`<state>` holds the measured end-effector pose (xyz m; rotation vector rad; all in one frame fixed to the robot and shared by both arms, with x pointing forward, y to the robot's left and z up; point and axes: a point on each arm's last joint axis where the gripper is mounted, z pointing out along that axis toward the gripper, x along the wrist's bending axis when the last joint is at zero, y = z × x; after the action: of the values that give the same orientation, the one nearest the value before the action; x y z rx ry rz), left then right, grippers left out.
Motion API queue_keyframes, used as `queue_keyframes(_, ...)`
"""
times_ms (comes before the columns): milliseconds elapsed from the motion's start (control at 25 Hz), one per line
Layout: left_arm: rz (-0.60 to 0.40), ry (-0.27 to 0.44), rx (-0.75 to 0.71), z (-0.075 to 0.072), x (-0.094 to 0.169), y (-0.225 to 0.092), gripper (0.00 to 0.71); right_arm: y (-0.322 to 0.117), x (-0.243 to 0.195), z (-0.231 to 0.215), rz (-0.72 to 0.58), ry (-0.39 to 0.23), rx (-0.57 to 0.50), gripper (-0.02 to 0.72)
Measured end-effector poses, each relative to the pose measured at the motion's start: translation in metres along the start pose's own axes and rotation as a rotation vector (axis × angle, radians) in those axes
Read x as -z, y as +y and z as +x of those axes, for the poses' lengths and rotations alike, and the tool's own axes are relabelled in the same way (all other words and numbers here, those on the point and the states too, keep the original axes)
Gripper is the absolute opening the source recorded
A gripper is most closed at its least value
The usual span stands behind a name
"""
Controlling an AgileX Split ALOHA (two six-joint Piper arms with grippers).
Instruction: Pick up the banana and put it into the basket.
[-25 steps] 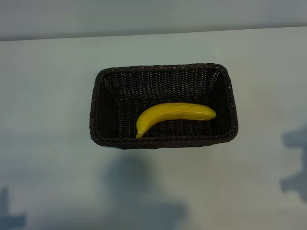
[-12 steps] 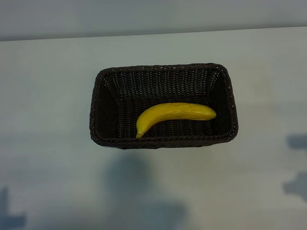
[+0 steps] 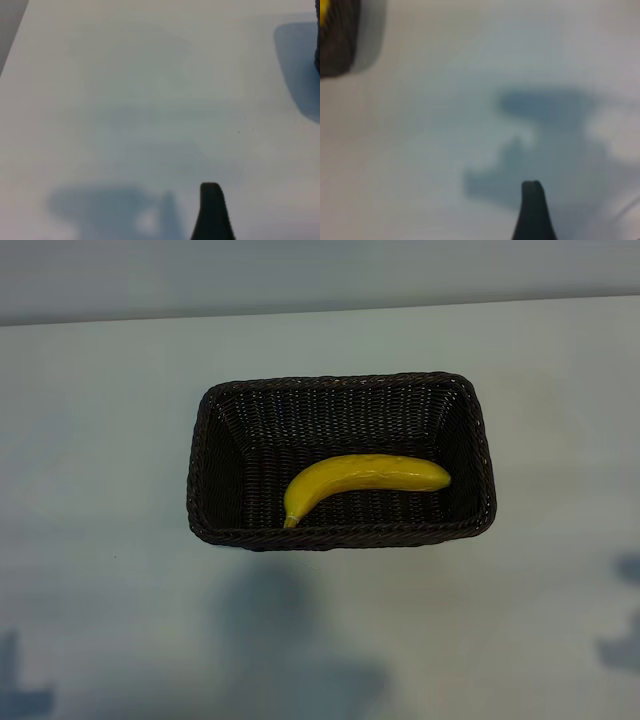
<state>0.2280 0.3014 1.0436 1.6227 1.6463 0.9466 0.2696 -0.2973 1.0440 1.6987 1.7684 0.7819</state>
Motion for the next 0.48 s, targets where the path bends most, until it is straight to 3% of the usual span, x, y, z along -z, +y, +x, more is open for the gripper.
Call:
queue_keyframes(320, 0.000, 0.000, 0.000, 0.000, 0.000, 0.000, 0.539, -0.017, 0.023, 0.000, -0.192, -0.106, -0.080, 0.465)
queue_keyframes(480, 0.000, 0.000, 0.000, 0.000, 0.000, 0.000, 0.539, -0.022, 0.028, 0.001, -0.241, -0.118, -0.084, 0.438)
